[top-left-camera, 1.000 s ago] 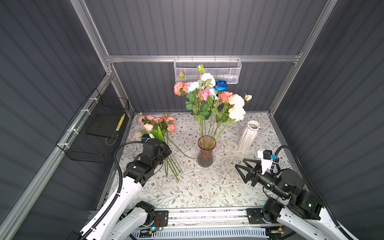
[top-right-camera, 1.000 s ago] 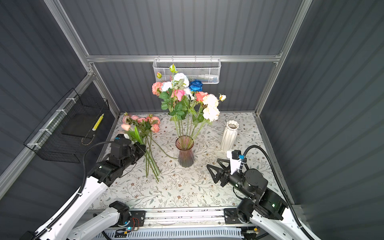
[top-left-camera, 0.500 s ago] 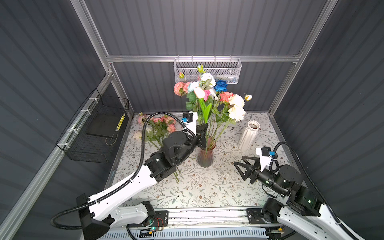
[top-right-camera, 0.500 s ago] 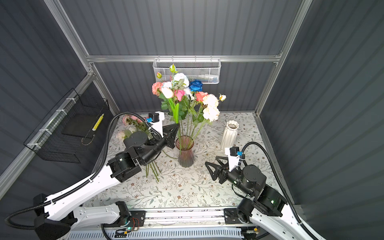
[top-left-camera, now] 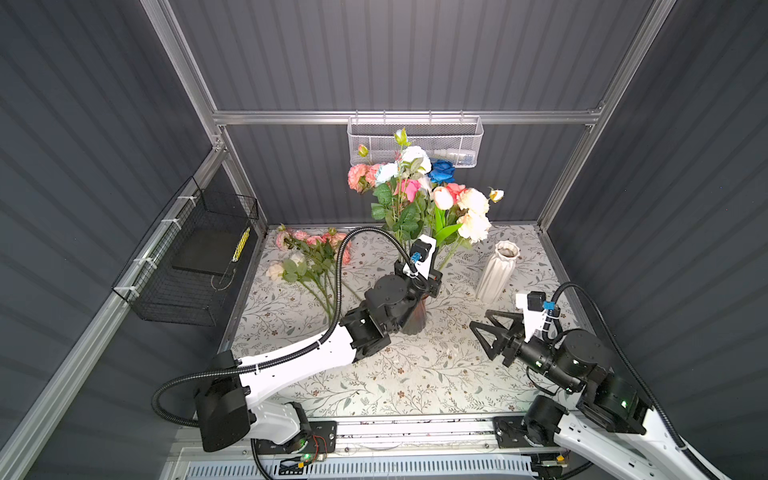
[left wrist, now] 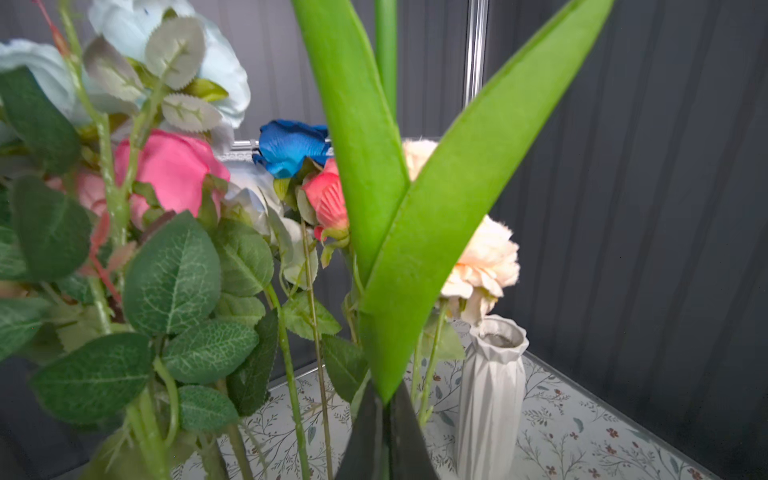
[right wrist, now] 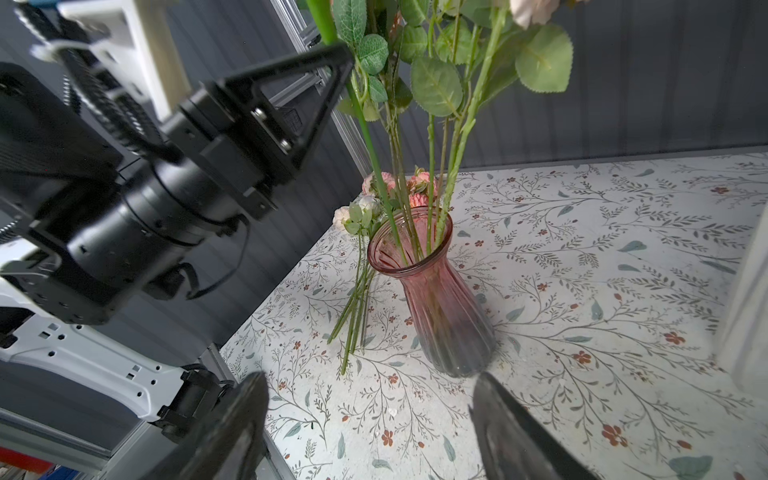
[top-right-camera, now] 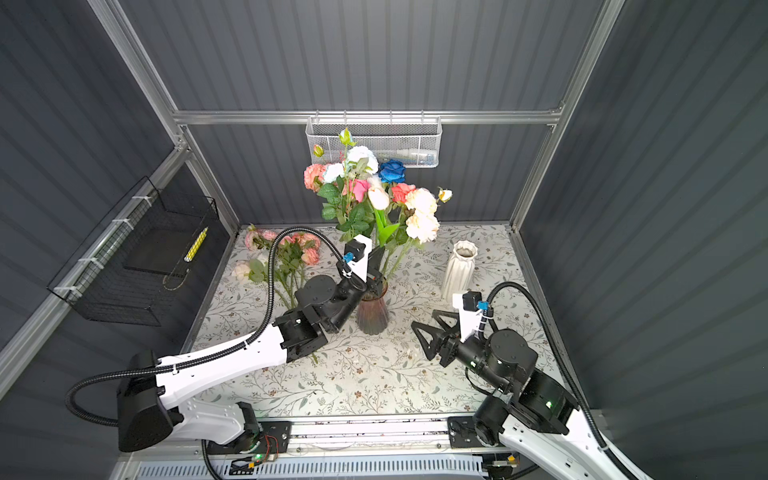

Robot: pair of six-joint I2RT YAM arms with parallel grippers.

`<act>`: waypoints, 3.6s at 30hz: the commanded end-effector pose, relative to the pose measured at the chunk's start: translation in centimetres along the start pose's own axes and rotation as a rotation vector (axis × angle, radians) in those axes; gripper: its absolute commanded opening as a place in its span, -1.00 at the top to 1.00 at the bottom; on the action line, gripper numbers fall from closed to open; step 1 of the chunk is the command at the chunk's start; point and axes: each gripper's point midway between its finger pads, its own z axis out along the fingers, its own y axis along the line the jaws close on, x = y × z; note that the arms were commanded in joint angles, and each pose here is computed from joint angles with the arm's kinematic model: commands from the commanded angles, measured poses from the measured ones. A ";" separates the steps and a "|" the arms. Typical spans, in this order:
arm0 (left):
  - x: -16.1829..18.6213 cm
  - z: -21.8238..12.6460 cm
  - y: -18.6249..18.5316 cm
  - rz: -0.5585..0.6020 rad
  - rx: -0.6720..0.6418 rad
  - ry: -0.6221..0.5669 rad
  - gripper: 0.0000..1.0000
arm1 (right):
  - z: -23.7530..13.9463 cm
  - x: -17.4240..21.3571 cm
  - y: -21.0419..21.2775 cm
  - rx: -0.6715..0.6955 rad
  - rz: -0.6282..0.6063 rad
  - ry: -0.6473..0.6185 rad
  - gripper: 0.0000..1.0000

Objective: Arrange the flowers into the vase

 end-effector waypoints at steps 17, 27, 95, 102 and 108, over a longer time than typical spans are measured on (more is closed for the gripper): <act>2.9 -6.7 5.1 -0.327 -0.074 -0.035 -0.37 | 0.7 0.6 0.0 -0.010 0.013 0.019 -0.59; -3.5 -11.6 5.7 -0.455 0.066 -0.102 -0.39 | 2.5 3.3 -1.1 0.006 0.071 0.070 -0.61; 14.4 -4.5 7.2 -1.078 0.439 0.402 0.22 | 18.5 4.9 -6.2 0.202 0.331 0.221 -0.02; 14.8 -3.9 6.4 -1.095 0.465 0.415 0.53 | 19.2 4.9 -6.4 0.207 0.306 0.221 0.23; 14.8 -3.4 6.6 -1.094 0.460 0.407 0.57 | 19.6 4.5 -6.7 0.210 0.279 0.204 0.45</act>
